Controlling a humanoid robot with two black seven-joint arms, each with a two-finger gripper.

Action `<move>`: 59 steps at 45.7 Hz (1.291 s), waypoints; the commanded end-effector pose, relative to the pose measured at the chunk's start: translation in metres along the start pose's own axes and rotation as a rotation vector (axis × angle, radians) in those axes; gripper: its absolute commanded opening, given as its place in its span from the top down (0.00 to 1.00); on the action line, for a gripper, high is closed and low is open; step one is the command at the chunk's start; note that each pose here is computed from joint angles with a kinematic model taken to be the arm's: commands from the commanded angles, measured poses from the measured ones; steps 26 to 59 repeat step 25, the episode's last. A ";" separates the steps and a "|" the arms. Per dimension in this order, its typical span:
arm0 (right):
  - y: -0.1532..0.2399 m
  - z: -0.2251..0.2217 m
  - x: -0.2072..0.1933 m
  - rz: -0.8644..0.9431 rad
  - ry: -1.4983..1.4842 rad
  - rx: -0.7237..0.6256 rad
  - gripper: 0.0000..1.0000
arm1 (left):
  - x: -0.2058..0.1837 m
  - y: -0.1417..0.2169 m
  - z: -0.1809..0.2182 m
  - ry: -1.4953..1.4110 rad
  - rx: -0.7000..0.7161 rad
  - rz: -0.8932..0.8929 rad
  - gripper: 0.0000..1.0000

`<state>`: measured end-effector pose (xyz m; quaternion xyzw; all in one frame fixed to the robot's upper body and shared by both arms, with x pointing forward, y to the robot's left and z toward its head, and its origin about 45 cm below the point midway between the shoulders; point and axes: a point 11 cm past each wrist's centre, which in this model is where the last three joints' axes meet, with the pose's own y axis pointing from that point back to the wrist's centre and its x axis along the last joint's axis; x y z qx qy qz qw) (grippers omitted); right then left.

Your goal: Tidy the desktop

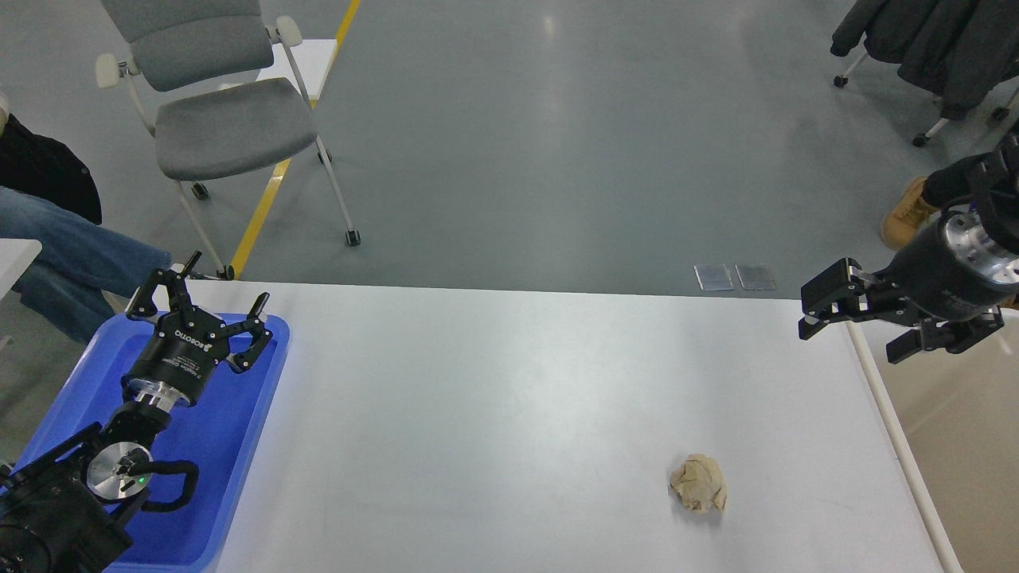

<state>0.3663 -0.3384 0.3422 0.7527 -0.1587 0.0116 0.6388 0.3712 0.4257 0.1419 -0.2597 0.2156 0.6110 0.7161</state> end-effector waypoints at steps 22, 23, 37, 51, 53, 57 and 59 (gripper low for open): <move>-0.014 -0.025 0.002 0.018 0.162 -0.058 0.00 | 0.000 0.000 -0.001 0.002 -0.001 0.000 0.01; -0.014 -0.027 0.002 0.017 0.166 -0.055 0.00 | 0.000 0.000 0.000 0.001 -0.001 0.000 0.01; -0.014 -0.030 0.002 0.018 0.170 -0.046 0.00 | 0.000 0.000 0.000 0.000 0.000 0.000 0.01; -0.014 -0.030 0.002 0.018 0.170 -0.046 0.00 | 0.000 0.000 0.000 0.000 0.000 0.000 0.01; -0.014 -0.030 0.002 0.018 0.170 -0.046 0.00 | 0.000 0.000 0.000 0.000 0.000 0.000 0.01; -0.014 -0.030 0.002 0.018 0.170 -0.046 0.00 | 0.000 0.000 0.000 0.000 0.000 0.000 0.01; -0.014 -0.030 0.002 0.018 0.170 -0.046 0.00 | 0.000 0.000 0.000 0.000 0.000 0.000 0.01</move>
